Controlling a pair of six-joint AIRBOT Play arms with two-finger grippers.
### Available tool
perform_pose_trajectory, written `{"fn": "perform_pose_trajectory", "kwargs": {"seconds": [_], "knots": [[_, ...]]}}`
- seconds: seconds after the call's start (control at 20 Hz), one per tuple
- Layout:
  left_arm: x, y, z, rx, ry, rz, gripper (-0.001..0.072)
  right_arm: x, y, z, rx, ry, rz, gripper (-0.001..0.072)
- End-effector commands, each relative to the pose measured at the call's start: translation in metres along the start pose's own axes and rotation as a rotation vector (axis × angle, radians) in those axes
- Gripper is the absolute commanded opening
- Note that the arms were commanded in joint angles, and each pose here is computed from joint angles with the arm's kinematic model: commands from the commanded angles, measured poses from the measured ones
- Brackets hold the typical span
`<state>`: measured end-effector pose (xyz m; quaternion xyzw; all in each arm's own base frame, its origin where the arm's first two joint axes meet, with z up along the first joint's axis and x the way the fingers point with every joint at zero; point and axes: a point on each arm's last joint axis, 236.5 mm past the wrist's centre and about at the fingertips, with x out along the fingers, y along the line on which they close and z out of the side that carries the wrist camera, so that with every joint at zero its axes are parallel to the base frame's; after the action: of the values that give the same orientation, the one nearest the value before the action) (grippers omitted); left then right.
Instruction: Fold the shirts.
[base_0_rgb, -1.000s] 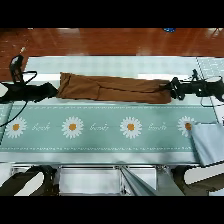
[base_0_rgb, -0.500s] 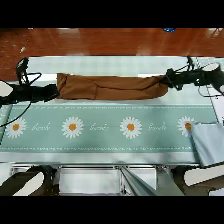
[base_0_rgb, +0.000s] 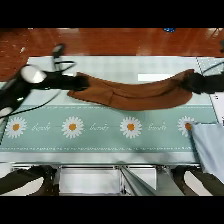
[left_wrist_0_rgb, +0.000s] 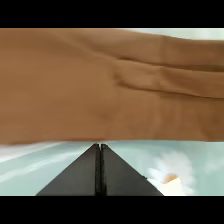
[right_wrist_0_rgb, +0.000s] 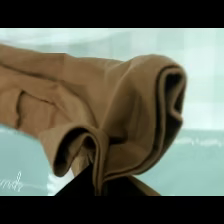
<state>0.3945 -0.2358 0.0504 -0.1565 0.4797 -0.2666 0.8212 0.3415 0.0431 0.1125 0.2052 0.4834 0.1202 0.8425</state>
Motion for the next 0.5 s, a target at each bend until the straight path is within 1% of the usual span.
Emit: {"fn": "perform_pose_trajectory", "kwargs": {"seconds": [0.0, 0.05, 0.25, 0.35, 0.45], "knots": [[0.073, -0.087, -0.024, 0.151, 0.145, -0.116, 0.0017, -0.043, 0.023, -0.049, -0.005, -0.039, -0.001, 0.0031], [0.091, -0.107, -0.037, 0.187, 0.197, -0.141, 0.0017, -0.052, 0.028, -0.056, -0.01, -0.055, 0.002, 0.0031], [0.153, -0.165, -0.107, 0.22, 0.398, -0.195, 0.0017, -0.084, 0.048, -0.069, -0.02, -0.138, 0.013, 0.0031], [0.167, -0.19, -0.148, 0.246, 0.497, -0.232, 0.0017, -0.09, 0.053, -0.072, -0.019, -0.154, 0.021, 0.0031], [0.176, -0.215, -0.176, 0.257, 0.543, -0.276, 0.0017, -0.09, 0.058, -0.074, -0.019, -0.149, 0.043, 0.0031]]}}
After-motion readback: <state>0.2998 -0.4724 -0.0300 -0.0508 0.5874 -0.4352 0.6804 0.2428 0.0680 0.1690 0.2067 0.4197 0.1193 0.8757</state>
